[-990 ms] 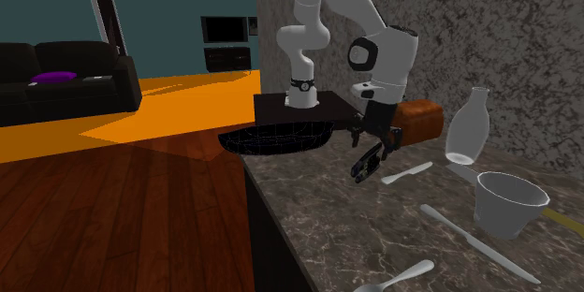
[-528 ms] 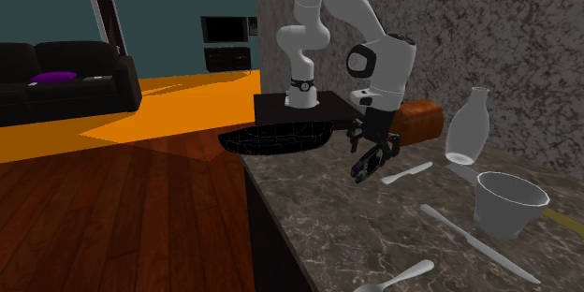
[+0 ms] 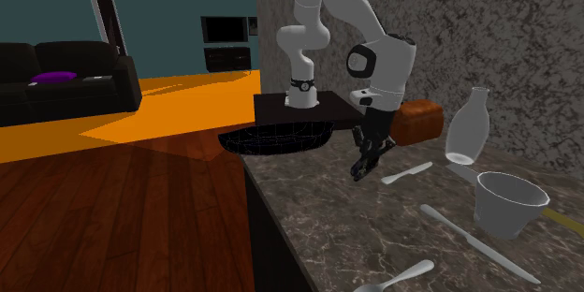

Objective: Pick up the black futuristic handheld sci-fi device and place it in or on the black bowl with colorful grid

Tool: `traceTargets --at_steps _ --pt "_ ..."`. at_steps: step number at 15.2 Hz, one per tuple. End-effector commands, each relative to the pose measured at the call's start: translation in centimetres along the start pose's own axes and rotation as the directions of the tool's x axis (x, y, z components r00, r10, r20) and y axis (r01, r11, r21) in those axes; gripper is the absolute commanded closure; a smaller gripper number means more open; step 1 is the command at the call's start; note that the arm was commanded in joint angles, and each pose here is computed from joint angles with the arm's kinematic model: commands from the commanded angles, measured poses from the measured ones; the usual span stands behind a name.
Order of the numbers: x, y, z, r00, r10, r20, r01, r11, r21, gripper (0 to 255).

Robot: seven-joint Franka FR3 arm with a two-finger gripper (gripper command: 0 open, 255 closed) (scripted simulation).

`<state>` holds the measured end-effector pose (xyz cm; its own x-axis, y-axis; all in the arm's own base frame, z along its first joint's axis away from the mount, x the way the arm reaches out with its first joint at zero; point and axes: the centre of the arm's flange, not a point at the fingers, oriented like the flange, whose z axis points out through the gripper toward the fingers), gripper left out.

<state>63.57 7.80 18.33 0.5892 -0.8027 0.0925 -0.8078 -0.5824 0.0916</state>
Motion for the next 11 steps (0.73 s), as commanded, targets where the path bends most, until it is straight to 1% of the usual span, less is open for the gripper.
traceTargets --at_steps 1,5,11 --pt "0.0 0.0 0.0 1.000 0.000 0.000 0.000 1.000 0.000 255" --pt "0.0 0.0 0.0 1.000 0.000 0.000 0.000 1.000 0.000 255" --pt "0.3 0.3 -3.1 1.000 0.000 0.000 0.000 1.000 0.000 255"
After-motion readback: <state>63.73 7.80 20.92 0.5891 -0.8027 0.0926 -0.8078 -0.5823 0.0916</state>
